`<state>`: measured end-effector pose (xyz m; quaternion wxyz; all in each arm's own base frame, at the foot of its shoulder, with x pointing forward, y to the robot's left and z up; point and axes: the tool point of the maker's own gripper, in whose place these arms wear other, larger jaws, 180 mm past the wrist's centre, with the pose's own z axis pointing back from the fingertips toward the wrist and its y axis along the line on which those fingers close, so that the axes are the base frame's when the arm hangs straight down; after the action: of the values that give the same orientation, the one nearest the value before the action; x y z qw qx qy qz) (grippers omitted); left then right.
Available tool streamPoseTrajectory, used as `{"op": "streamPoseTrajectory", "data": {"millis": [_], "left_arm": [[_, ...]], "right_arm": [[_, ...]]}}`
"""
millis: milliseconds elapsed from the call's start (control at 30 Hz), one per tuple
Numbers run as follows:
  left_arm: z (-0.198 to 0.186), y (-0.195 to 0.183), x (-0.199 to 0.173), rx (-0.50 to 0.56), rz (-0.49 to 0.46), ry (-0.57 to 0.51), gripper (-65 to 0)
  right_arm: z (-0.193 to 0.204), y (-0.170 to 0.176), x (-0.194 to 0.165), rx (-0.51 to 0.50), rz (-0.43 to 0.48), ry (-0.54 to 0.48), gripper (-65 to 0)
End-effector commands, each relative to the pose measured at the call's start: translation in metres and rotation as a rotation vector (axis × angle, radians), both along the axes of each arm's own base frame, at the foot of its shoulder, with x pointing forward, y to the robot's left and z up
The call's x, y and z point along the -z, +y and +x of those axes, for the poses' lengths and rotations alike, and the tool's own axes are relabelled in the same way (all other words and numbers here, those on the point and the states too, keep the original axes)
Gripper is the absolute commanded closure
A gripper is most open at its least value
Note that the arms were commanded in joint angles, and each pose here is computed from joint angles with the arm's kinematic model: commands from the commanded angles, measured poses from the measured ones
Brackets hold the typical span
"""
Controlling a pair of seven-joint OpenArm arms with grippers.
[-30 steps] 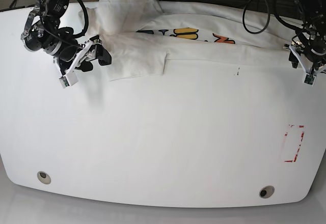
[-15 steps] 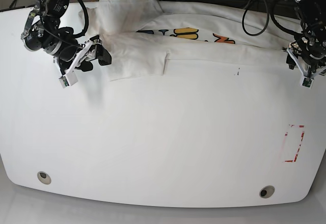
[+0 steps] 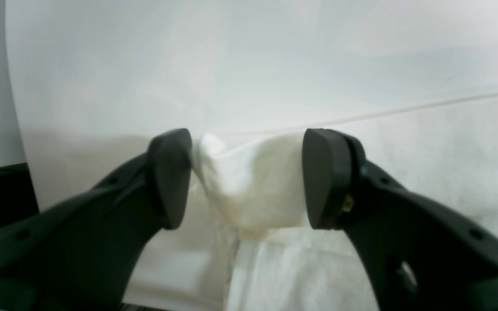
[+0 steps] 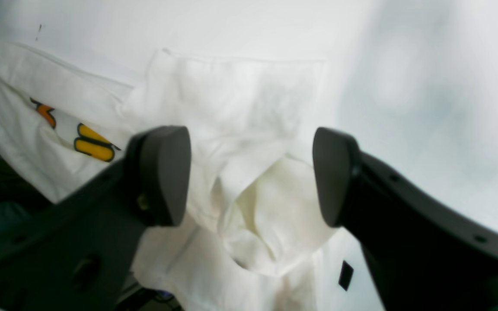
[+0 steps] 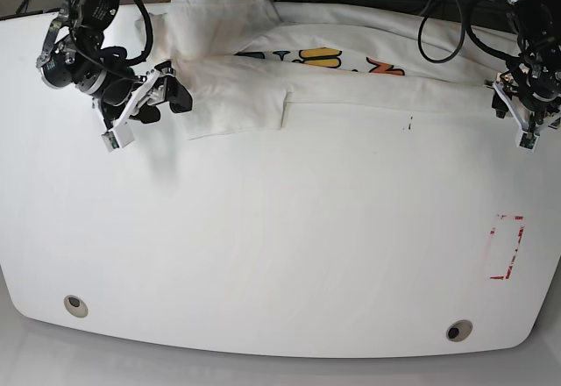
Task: Layout the t-shirt on the table in an organized manner, then fold the t-shirt properly
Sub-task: 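Grasp the shirt's folded end with the left gripper, then move the right gripper onto the shirt's collar end and grasp it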
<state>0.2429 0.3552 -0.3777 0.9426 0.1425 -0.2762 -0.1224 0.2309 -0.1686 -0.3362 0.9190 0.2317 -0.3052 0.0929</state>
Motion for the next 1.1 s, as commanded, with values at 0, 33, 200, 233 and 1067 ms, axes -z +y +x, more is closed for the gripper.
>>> {"op": "streamPoseTrajectory", "data": {"millis": [0,33,200,233,1067], "left_arm": [[0.009,0.006,-0.013,0.004,0.021,-0.042,-32.8],[0.009,0.006,-0.013,0.004,0.021,-0.042,-30.5],[0.008,0.006,-0.013,0.004,0.020,-0.041,-17.3],[0.008,0.006,-0.013,0.004,0.020,-0.041,-14.8],[0.000,0.020,-0.049,-0.026,0.096,-0.118,-3.2]], "right_arm": [[0.006,-0.001,-0.010,-0.003,0.002,-0.043,-42.5],[0.006,-0.001,-0.010,-0.003,0.002,-0.043,-42.5],[0.006,-0.001,-0.010,-0.003,0.002,-0.043,-42.5],[0.006,-0.001,-0.010,-0.003,0.002,-0.043,-42.5],[0.005,-0.001,-0.010,-0.002,0.002,-0.041,-42.5]]}}
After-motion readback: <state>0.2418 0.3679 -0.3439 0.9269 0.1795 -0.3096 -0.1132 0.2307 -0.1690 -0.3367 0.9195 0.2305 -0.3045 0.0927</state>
